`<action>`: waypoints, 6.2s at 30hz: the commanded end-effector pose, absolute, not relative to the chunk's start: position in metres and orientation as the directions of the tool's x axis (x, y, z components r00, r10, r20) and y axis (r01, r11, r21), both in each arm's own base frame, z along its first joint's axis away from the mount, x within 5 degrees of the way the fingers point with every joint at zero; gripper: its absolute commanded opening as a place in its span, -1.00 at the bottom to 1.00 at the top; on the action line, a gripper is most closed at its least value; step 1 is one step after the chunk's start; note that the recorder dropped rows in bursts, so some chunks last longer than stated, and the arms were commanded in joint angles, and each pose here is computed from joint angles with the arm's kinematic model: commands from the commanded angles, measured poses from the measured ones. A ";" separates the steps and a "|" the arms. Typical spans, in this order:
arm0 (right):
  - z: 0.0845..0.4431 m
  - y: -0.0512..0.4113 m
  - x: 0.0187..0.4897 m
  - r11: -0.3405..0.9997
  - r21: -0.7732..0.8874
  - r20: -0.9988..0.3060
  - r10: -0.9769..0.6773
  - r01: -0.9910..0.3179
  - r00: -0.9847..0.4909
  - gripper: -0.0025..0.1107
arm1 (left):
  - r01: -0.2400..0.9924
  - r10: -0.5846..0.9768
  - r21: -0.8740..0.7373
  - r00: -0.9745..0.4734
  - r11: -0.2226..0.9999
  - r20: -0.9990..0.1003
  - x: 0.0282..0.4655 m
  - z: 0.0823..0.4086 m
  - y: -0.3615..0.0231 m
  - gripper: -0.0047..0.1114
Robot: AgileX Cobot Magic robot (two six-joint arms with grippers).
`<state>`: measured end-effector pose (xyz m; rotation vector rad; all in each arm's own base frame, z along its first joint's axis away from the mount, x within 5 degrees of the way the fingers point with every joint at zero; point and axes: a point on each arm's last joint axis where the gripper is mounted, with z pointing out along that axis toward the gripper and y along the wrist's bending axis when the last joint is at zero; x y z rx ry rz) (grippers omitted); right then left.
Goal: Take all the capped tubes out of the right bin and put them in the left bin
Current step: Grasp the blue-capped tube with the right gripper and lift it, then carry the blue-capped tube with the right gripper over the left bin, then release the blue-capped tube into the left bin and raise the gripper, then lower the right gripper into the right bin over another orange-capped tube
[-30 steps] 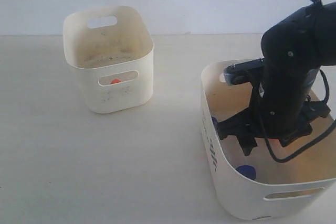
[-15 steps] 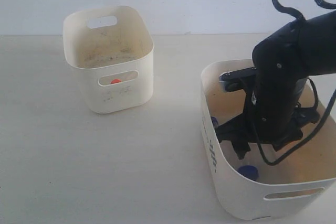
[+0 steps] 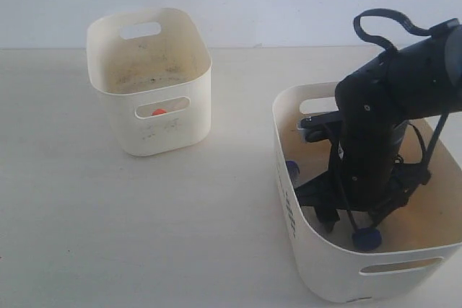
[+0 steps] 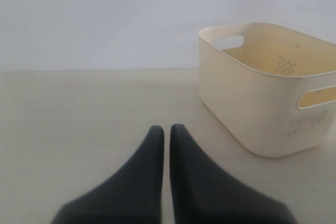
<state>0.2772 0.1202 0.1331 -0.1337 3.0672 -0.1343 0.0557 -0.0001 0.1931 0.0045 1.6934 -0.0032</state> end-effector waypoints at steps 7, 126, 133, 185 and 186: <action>0.121 0.119 0.277 0.991 -0.107 -0.027 -0.090 -0.087 -0.996 -0.70 | 0.004 -0.015 -0.016 -0.115 1.000 -0.993 0.056 0.195 0.000 -0.84; 0.219 0.117 0.264 0.993 -0.115 -0.096 -0.003 0.008 -0.995 -0.73 | 0.004 -0.015 -0.016 -0.115 1.000 -0.993 0.056 0.195 0.000 -0.84; 0.198 0.124 0.272 0.971 -0.239 -0.108 -0.034 -0.007 -0.994 -0.62 | 0.004 -0.015 -0.016 -0.115 1.000 -0.993 0.056 0.195 0.000 -0.84; 0.180 0.122 0.282 0.950 -0.312 -0.126 -0.031 0.010 -0.992 0.18 | 0.004 -0.015 -0.016 -0.115 1.000 -0.993 0.056 0.195 0.000 -0.84; 0.180 0.122 0.281 0.948 -0.317 -0.120 -0.030 0.010 -0.992 0.14 | 0.004 -0.015 -0.016 -0.115 1.000 -0.993 0.056 0.195 0.000 -0.84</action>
